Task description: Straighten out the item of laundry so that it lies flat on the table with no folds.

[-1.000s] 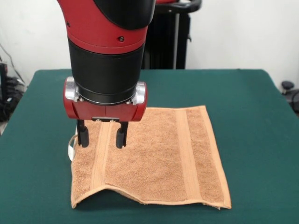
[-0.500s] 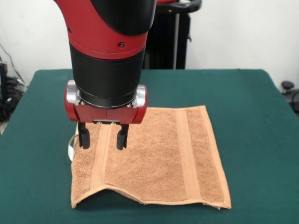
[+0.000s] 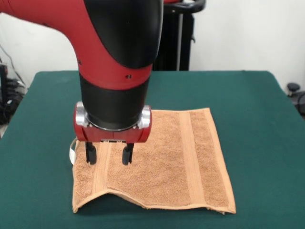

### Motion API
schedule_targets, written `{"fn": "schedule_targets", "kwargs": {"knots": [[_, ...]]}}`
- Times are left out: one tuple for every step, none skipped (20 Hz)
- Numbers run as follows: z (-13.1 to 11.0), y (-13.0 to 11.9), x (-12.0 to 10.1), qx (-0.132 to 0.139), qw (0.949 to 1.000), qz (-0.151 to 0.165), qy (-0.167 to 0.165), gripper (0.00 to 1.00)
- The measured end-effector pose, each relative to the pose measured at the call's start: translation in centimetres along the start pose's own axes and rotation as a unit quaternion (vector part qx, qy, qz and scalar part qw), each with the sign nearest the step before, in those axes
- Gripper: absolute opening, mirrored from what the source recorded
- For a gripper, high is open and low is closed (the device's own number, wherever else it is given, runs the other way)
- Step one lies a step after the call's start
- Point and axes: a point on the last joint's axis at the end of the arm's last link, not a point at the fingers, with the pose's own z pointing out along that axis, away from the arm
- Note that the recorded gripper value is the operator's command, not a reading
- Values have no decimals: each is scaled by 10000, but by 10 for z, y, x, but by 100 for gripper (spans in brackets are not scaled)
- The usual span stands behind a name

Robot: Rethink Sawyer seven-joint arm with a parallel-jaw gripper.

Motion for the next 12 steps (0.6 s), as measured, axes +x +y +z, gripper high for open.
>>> {"fn": "schedule_targets", "kwargs": {"knots": [[2,0,0,5,10000,-2,-13,100],[8,0,-1,19,10000,-7,-38,100],[12,1,-2,30,10000,-11,-60,100],[17,1,-2,41,10000,-16,-82,100],[20,2,-3,46,9999,-19,-90,100],[22,2,-3,51,9999,-21,-98,100],[27,2,-3,56,9999,-26,-102,100],[31,3,-3,58,9999,-30,-101,100],[36,4,-2,60,9999,-35,-94,100],[45,5,-1,53,10000,-44,-57,100],[54,7,0,45,10000,-52,-19,100],[56,7,1,44,10000,-55,-5,100]]}}
